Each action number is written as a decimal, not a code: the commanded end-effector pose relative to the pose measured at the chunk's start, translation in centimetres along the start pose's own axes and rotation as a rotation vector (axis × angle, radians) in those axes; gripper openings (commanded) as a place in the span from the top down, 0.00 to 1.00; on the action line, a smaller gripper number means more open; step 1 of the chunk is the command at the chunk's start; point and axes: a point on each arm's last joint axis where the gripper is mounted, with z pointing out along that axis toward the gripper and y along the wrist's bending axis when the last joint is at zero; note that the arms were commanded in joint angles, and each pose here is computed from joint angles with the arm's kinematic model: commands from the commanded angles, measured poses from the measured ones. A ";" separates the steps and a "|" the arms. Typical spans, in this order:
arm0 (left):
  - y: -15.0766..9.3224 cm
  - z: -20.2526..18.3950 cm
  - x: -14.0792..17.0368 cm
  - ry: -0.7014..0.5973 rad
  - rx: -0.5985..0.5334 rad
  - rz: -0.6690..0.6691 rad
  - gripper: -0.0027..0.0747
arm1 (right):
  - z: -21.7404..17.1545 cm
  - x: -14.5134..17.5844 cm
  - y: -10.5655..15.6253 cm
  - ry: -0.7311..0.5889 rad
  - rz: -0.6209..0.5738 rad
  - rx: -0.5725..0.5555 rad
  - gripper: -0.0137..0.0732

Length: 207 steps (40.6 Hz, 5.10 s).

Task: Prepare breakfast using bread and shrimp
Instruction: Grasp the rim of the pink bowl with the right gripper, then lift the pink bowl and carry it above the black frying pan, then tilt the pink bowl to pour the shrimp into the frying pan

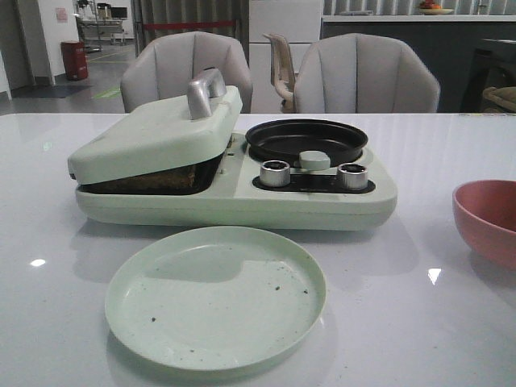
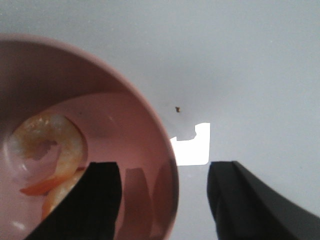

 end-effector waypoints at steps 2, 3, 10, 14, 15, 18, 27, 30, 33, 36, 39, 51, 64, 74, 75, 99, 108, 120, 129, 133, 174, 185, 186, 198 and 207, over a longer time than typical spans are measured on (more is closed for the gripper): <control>-0.1 -0.7 -1.3 -0.101 -0.010 -0.013 0.84 | -1.3 -1.5 -0.3 -0.100 -0.006 0.001 0.38; -0.1 -0.7 -1.3 -0.101 -0.010 -0.013 0.84 | -1.2 -1.5 -0.3 -0.100 -0.006 0.001 0.39; -0.1 -0.7 -1.3 -0.101 -0.010 -0.013 0.84 | -1.2 -1.8 -0.3 -0.131 -0.006 -0.001 0.55; -0.1 -0.7 -1.3 -0.101 -0.010 -0.013 0.84 | -1.2 -1.9 -0.3 -0.139 -0.006 -0.002 0.61; -0.1 -0.7 -1.3 -0.101 -0.010 -0.013 0.84 | -1.2 -1.9 -0.3 -0.142 -0.007 -0.001 0.63; -0.1 -0.7 -1.3 -0.101 -0.010 -0.013 0.84 | -1.4 -2.0 -0.3 -0.164 -0.016 0.001 0.69; -0.1 -0.7 -1.3 -0.101 -0.010 -0.013 0.84 | -5.6 -3.0 0.4 -0.356 -0.088 0.000 0.80; -0.1 -0.7 -1.3 -0.101 -0.010 -0.013 0.84 | -8.4 -3.8 0.9 -0.466 -0.122 0.000 0.80; -0.1 -0.7 -1.3 -0.101 -0.010 -0.013 0.84 | -11.6 -4.9 1.6 -0.596 -0.165 0.001 0.80; -0.1 -0.7 -1.3 -0.101 -0.009 -0.014 0.84 | -14.4 -5.9 2.8 -0.709 -0.197 -0.006 0.80; -0.1 -0.7 -1.3 -0.099 -0.008 -0.014 0.84 | -16.6 -6.7 4.3 -0.807 -0.262 0.006 0.80; -0.1 -0.7 -1.3 -0.099 -0.008 -0.014 0.84 | -20.0 -8.3 13.5 -0.996 -0.578 0.174 0.79; -0.1 -0.7 -1.3 -0.099 -0.008 -0.014 0.84 | -19.2 -9.0 20.2 -1.130 -0.639 0.674 0.79; -0.1 -0.7 -1.3 -0.099 -0.008 -0.014 0.84 | -17.7 -8.6 23.4 -1.178 -0.744 0.732 0.79; -0.1 -0.7 -1.3 -0.099 -0.008 -0.014 0.84 | -17.7 -8.6 23.5 -1.182 -0.750 0.742 0.79; -0.1 -0.7 -1.3 -0.100 -0.009 -0.014 0.84 | -21.3 -9.3 23.0 -1.286 -0.689 0.860 0.79; -0.1 -0.7 -1.3 -0.100 -0.009 -0.014 0.84 | -22.7 -9.4 22.5 -1.268 -0.703 0.945 0.79; -0.1 -0.7 -1.3 -0.100 -0.009 -0.014 0.84 | -21.2 -9.7 22.9 -1.231 -0.709 0.965 0.79; -0.1 -0.7 -1.3 -0.100 -0.009 -0.014 0.84 | -20.9 -9.8 23.1 -1.227 -0.714 0.966 0.79; -0.1 -0.7 -1.3 -0.100 -0.009 -0.014 0.84 | -20.9 -9.8 23.1 -1.227 -0.714 0.966 0.79; 0.0 -0.6 -1.4 -0.103 -0.011 -0.016 0.84 | -19.1 -10.0 23.6 -1.110 -0.789 0.987 0.79; 0.0 -0.4 -1.4 -0.095 -0.010 -0.018 0.84 | -20.7 -9.9 22.8 -1.127 -0.748 1.102 0.79; 0.1 -0.3 -1.4 -0.092 -0.009 -0.018 0.84 | -20.9 -9.8 22.8 -1.128 -0.736 1.104 0.79; 0.1 -0.3 -1.5 -0.109 -0.016 -0.019 0.84 | -16.3 -10.0 24.6 -1.078 -0.791 1.001 0.79; 0.1 -0.3 -1.5 -0.109 -0.016 -0.019 0.84 | -17.8 -9.9 24.1 -1.123 -0.757 1.044 0.79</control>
